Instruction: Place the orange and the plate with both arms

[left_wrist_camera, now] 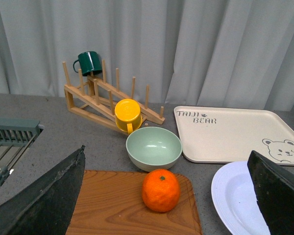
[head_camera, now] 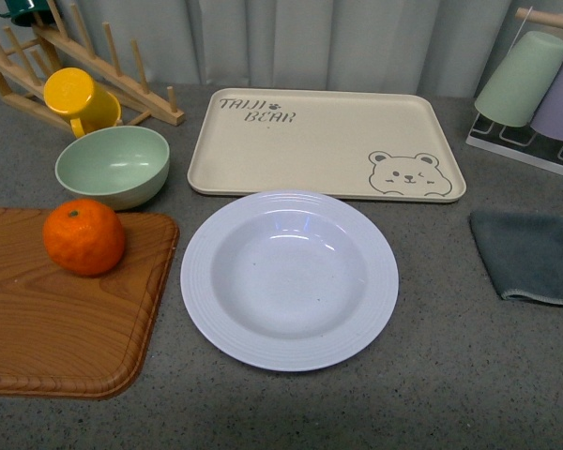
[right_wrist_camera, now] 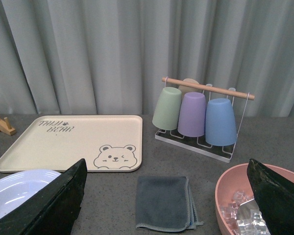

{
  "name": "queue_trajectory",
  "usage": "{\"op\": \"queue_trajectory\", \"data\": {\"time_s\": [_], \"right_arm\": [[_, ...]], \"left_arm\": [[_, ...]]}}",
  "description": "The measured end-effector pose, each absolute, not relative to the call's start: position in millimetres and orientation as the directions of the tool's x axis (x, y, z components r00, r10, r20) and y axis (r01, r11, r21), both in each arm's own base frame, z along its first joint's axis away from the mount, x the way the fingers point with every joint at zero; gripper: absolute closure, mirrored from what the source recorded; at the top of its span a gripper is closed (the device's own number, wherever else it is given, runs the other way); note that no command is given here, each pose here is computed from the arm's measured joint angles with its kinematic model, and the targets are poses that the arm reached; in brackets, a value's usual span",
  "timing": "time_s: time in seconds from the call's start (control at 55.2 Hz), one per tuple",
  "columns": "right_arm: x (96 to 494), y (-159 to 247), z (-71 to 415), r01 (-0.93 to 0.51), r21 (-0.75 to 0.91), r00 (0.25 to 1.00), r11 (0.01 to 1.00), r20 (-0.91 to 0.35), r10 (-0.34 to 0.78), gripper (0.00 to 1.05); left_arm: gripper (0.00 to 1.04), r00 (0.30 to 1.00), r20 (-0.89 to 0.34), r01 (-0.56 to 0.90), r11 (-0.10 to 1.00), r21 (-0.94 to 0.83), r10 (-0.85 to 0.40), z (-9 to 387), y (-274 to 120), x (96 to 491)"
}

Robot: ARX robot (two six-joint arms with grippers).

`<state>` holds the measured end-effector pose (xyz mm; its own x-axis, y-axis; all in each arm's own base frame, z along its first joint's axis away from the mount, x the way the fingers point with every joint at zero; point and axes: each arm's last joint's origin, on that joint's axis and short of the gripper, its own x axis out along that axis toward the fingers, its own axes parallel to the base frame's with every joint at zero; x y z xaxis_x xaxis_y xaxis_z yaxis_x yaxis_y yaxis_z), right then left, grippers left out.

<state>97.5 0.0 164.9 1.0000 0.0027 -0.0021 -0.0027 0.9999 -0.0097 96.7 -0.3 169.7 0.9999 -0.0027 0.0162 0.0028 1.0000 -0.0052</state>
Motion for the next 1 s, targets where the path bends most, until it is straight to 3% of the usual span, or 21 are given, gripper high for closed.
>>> {"op": "queue_trajectory", "data": {"time_s": [0.163, 0.29, 0.344, 0.561, 0.688, 0.815, 0.996], "right_arm": [[98, 0, 165, -0.003, -0.010, 1.000, 1.000, -0.002, 0.003, 0.09], [98, 0, 165, 0.001, -0.009, 1.000, 1.000, -0.002, -0.001, 0.09], [98, 0, 165, -0.001, -0.010, 1.000, 1.000, -0.002, 0.001, 0.09], [98, 0, 165, 0.000, -0.010, 1.000, 1.000, -0.002, 0.000, 0.09], [98, 0, 165, 0.000, -0.010, 1.000, 1.000, -0.002, 0.000, 0.09], [98, 0, 165, -0.001, -0.010, 1.000, 1.000, -0.002, 0.001, 0.09], [98, 0, 165, 0.000, -0.010, 1.000, 1.000, -0.002, 0.000, 0.09]], "left_arm": [[0.06, 1.000, 0.016, 0.003, 1.000, -0.005, -0.003, 170, 0, 97], [0.06, 0.939, -0.122, -0.331, 0.942, -0.059, 0.323, 162, -2, 106], [0.06, 0.922, -0.126, -0.377, 0.923, -0.075, 0.366, 163, -3, 114], [0.06, 0.968, -0.151, -0.222, 0.961, -0.165, 0.198, 177, -15, 180], [0.06, 0.951, -0.308, -0.059, 0.983, -0.171, 0.003, 152, -26, 227], [0.06, 0.899, -0.439, -0.064, 0.986, -0.154, -0.011, 124, -28, 252], [0.06, 0.851, -0.524, -0.048, 0.990, -0.134, -0.030, 98, -29, 273]]}}
